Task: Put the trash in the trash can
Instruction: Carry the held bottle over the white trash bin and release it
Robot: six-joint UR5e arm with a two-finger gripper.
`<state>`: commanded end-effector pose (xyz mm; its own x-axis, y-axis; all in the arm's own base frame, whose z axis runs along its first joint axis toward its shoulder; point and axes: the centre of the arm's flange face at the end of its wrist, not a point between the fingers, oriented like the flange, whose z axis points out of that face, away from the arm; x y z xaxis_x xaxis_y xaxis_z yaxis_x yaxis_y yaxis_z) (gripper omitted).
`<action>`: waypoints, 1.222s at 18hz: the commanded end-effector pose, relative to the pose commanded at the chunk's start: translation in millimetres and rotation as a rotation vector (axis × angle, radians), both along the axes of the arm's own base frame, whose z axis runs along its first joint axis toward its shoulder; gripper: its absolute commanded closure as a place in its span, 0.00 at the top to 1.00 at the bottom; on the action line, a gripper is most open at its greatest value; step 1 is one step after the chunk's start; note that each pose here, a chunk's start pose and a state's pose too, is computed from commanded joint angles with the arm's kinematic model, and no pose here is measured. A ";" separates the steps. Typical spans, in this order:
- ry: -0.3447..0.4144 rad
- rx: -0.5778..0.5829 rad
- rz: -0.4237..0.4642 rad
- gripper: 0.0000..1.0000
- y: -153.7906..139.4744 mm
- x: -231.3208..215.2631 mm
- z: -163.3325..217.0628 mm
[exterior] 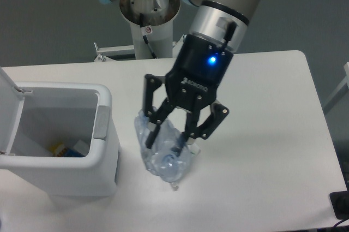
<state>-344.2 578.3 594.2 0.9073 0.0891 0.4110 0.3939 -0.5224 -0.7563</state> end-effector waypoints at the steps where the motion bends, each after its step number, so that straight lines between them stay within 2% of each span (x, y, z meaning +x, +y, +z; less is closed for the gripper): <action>1: 0.000 0.000 -0.014 0.49 5.1 7.6 -0.2; 5: 0.000 0.000 -0.104 0.49 32.7 62.1 -0.6; 11: -0.007 -0.037 -0.190 0.49 53.0 104.0 -34.9; 14: 0.036 -0.033 -0.244 0.58 58.7 122.7 -55.4; 17: 0.033 -0.039 -0.247 0.68 58.7 125.1 -59.9; 18: 0.031 -0.042 -0.250 0.74 58.4 126.5 -62.0; 20: 0.037 -0.046 -0.258 0.79 58.3 128.8 -66.0; 21: 0.040 -0.048 -0.262 0.90 59.1 128.2 -68.7; 22: 0.046 -0.045 -0.265 0.95 59.2 128.1 -67.9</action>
<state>-216.0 637.5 526.3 0.9192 -0.1367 0.3694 0.2043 -0.6363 -0.7439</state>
